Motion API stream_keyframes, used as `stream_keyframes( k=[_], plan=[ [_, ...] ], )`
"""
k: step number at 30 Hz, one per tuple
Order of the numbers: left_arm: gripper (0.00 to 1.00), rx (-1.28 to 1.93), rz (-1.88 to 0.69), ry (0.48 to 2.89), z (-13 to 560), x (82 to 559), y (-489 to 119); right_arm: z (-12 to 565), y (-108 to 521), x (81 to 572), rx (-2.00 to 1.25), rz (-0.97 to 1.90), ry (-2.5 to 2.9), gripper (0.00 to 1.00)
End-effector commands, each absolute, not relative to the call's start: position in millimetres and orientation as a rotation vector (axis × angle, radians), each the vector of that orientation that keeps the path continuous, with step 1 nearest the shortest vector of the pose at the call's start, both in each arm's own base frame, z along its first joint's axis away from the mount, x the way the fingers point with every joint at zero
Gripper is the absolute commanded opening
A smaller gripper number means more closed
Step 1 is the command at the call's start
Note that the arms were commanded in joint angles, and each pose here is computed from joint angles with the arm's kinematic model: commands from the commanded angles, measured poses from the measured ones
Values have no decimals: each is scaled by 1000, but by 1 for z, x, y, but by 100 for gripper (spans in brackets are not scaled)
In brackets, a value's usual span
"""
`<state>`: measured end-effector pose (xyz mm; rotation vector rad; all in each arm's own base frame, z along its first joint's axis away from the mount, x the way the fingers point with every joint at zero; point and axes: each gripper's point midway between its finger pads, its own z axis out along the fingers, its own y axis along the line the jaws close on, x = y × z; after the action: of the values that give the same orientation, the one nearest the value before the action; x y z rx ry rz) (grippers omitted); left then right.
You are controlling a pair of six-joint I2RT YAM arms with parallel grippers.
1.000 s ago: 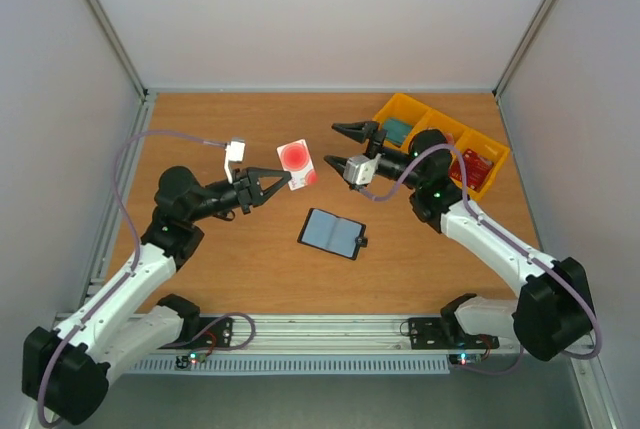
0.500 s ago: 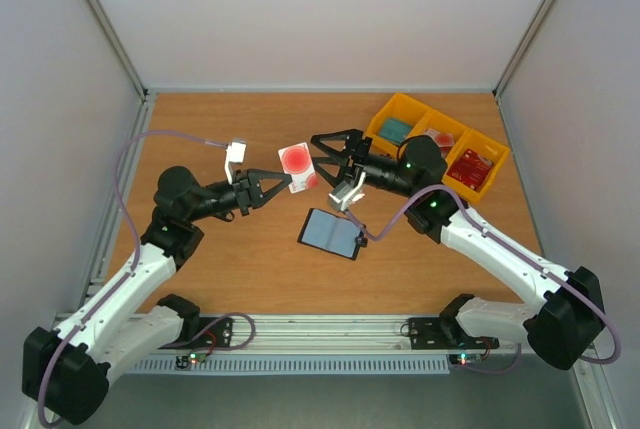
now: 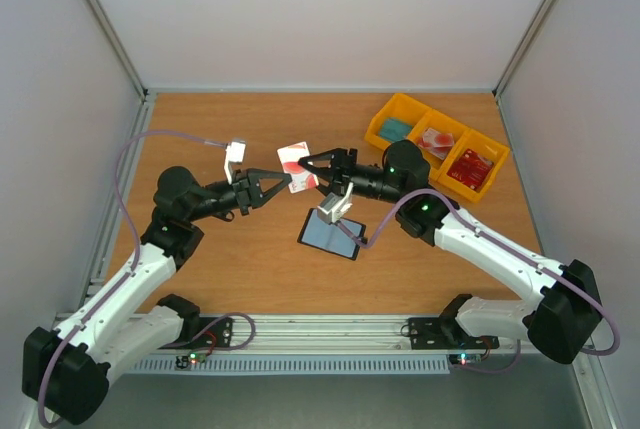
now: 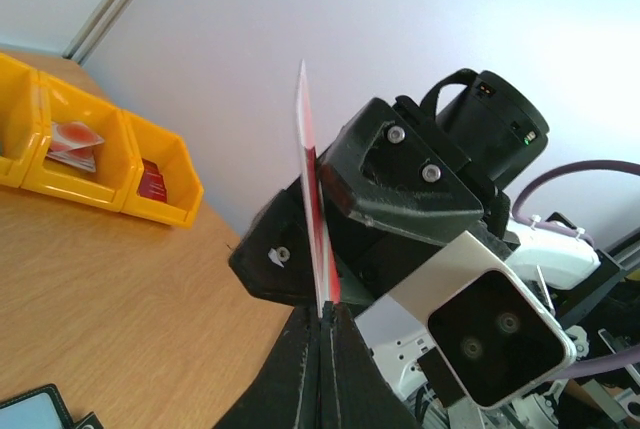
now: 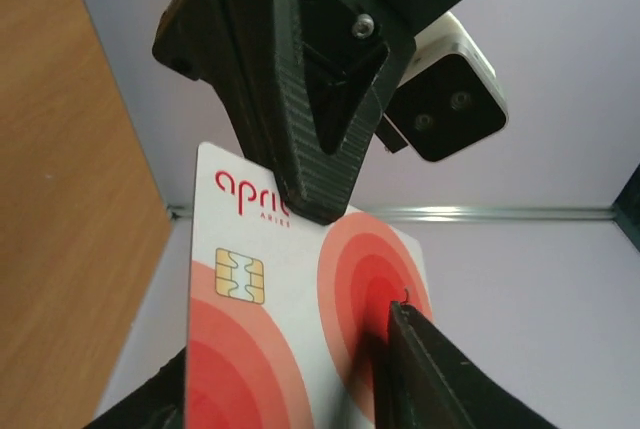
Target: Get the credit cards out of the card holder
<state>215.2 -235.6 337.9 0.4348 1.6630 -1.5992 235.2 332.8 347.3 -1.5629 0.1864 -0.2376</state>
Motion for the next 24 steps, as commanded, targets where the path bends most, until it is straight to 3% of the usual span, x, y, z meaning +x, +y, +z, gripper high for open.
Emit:
stream_keyframes(
  k=[1,8,12,13,16,19,20,24],
  plan=[
    [0,474,-1599,1590,357,211,-234,354,335,226,-1575,-462,-70,33],
    [0,469,-1595,1591,357,212,-234,357,334,224,-1569,-460,-69,2],
    [0,446,-1586,1600,355,214,-233,354,334,225,-1580,-454,-58,1],
    [5,437,-1581,1603,354,215,-232,353,334,225,-1581,-452,-55,1],
    [59,392,-1558,1618,351,219,-229,353,334,229,-1579,-446,-18,1],
    [94,358,-1528,1620,348,222,-225,355,332,244,-1567,-466,86,1],
    [99,350,-1513,1619,346,223,-223,357,330,253,-1562,-484,143,1],
    [99,279,-1440,1641,335,231,-213,377,305,313,-1445,-542,606,1]
  ],
)
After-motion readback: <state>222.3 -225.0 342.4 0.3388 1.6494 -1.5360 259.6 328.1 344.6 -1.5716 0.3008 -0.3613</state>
